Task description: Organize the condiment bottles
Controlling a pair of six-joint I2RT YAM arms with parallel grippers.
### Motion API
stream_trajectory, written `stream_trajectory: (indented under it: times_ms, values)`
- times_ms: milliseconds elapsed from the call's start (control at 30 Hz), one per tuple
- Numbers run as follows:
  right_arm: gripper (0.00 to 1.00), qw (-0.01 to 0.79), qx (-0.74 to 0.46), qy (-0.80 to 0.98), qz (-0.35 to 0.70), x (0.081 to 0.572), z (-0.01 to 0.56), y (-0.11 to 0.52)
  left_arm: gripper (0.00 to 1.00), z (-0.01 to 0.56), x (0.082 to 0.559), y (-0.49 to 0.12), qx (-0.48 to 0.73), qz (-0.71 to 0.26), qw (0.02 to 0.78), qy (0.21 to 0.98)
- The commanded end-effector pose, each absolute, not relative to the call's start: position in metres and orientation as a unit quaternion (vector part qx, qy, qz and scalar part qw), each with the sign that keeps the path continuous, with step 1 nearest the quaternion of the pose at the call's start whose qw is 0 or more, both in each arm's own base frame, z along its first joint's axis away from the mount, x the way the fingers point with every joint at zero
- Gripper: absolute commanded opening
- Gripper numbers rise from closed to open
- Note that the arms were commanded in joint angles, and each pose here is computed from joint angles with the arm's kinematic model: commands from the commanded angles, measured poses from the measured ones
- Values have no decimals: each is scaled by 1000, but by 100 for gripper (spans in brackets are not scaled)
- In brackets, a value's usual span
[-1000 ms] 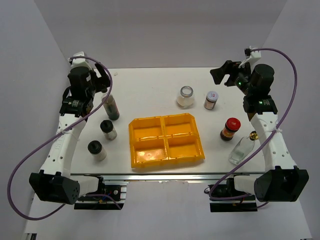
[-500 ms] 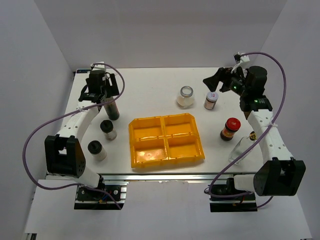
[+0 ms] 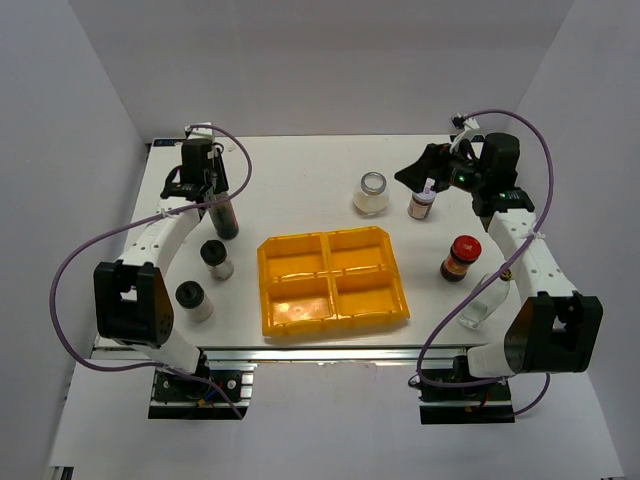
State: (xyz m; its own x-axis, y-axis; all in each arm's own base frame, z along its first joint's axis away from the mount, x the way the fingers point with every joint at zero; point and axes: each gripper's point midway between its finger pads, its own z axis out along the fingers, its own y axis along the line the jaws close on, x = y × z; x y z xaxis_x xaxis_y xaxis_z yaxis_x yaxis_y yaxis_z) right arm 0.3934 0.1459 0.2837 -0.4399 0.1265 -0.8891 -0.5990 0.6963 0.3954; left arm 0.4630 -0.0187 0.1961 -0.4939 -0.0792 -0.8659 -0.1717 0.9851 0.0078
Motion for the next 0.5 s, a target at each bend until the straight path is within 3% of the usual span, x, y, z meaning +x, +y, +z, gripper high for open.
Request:
stream_trajectory:
  times_ms: [0,233,467]
  values:
    - [90,505,-158,762,375,384,290,150,0,255,465,-23,-67,27,555,829]
    - [89,524,-166,747,374,359,300,149,0,329,453,-63,-32,-33,606,794]
    - [89,536,-162,739,374,335,304,147,0,363,425,-123,10,-47,622,781]
